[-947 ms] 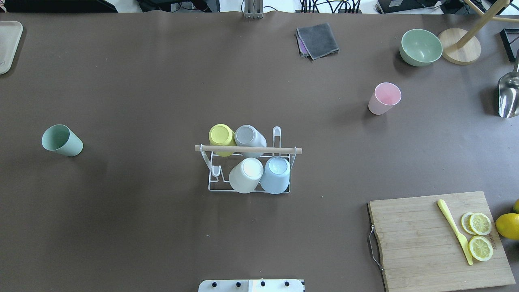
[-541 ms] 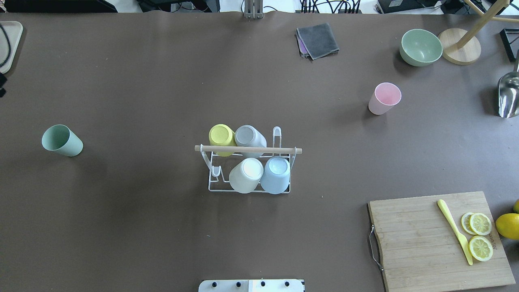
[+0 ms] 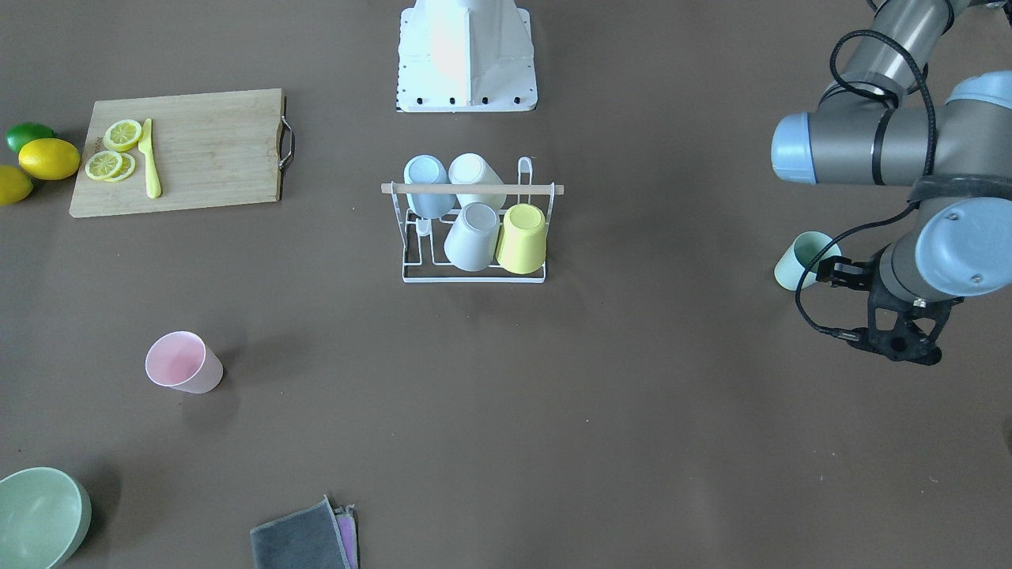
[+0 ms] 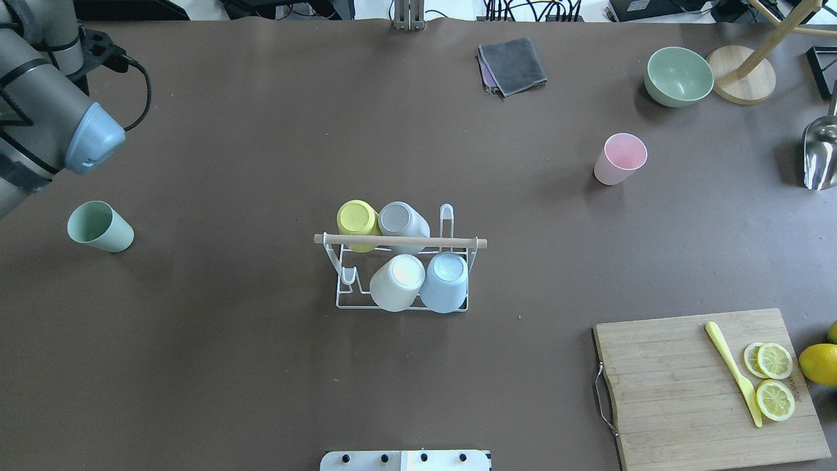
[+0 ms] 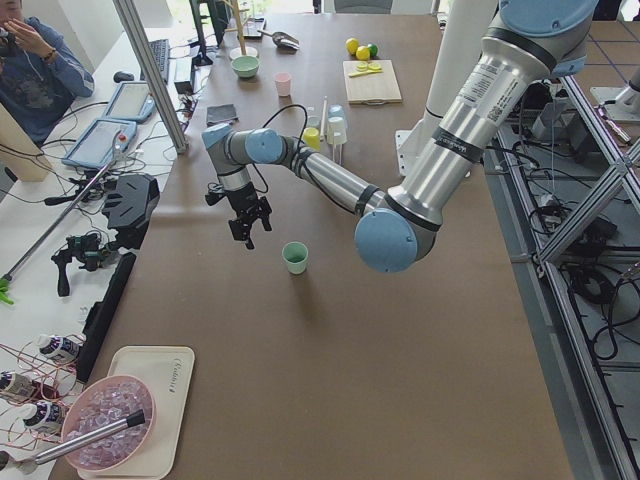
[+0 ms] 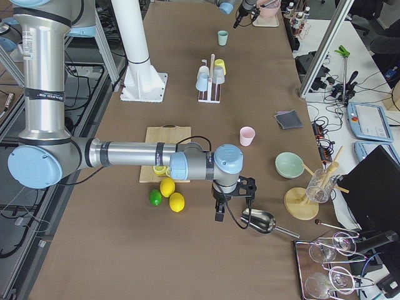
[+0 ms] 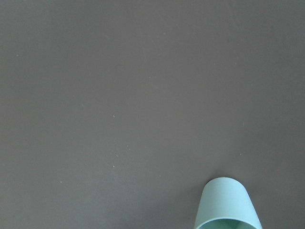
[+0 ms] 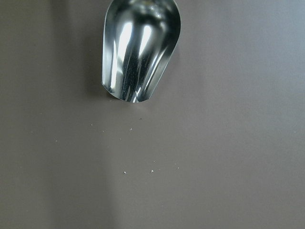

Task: Place cup on cup holder

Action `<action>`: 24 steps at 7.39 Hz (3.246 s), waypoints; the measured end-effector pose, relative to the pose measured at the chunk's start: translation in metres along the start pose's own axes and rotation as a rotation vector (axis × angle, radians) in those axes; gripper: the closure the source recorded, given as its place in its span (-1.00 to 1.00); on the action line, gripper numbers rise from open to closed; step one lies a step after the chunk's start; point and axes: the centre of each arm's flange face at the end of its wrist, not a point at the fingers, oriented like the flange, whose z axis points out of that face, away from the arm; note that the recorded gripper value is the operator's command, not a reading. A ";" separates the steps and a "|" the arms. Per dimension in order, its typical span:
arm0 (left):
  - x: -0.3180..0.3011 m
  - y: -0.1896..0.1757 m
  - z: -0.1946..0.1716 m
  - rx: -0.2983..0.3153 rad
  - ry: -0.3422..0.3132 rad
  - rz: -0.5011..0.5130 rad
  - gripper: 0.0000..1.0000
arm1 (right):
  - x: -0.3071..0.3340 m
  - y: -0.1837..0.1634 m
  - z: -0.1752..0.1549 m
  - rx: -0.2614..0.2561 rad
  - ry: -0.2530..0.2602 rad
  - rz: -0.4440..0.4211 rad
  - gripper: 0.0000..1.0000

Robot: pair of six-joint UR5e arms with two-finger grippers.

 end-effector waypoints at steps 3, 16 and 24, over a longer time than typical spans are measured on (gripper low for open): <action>0.016 -0.020 0.009 -0.148 -0.016 0.135 -0.96 | -0.013 -0.005 -0.005 0.011 -0.008 -0.021 -1.00; 0.100 -0.058 0.110 -0.458 -0.085 0.379 -0.94 | -0.402 -0.181 -0.027 -0.051 -0.074 -0.295 -1.00; 0.102 -0.056 0.149 -0.556 -0.107 0.436 -0.90 | -0.436 -0.266 0.054 -0.320 -0.113 -0.327 -1.00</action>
